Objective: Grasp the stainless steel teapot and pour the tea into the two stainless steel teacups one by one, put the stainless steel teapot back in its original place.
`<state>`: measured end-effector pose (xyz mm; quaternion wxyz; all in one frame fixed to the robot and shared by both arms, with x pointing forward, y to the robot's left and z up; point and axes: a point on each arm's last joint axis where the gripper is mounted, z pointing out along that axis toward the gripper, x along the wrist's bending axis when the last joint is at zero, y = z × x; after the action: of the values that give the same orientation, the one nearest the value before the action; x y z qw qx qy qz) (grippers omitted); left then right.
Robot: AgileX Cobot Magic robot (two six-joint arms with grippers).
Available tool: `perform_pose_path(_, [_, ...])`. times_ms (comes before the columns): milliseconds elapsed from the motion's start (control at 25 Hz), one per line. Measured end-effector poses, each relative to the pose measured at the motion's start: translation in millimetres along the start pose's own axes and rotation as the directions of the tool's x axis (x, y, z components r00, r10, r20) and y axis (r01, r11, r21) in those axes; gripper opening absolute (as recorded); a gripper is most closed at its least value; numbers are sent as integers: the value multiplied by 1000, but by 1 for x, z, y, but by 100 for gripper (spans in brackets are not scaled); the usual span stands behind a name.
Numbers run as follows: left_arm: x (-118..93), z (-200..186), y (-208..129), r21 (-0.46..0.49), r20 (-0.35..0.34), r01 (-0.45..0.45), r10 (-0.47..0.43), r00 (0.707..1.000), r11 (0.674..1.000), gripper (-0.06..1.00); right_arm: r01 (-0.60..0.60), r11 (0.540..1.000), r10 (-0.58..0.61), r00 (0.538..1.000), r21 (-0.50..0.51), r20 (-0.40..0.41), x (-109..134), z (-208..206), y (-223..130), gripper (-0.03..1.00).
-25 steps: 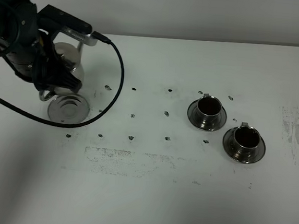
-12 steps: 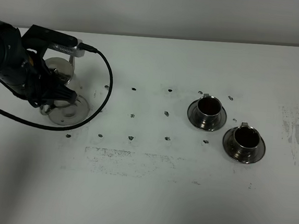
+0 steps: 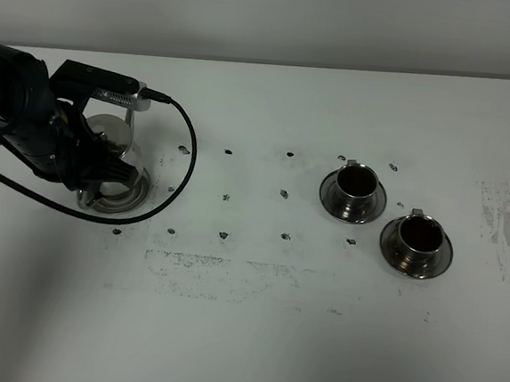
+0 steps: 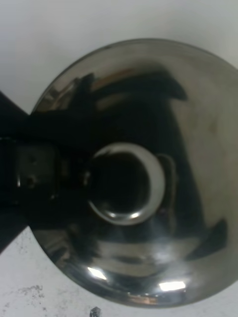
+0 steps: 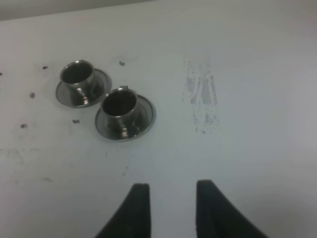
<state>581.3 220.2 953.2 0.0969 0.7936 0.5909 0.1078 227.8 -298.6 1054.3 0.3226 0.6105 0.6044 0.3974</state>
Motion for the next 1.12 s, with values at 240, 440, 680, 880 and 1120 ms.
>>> perform_pose_path(240, [-1,8,0,7,7,6,-6,1000,1000,19,0,1000,0,1000,0,0,0,0,0,22])
perform_pose_path(440, [-1,13,0,12,8,0,0,1000,1000,19,0,1000,0,1000,0,0,0,0,0,22])
perform_pose_path(680, [-2,21,0,17,10,-14,14,1000,1000,19,0,1000,0,1000,0,0,0,0,0,22])
perform_pose_path(880, [-2,23,1,12,13,-37,37,999,999,19,0,1000,0,1000,0,0,0,0,0,22])
perform_pose_path(1120, [-2,23,1,10,15,-42,42,999,999,19,0,1000,0,1000,0,0,0,0,0,22])
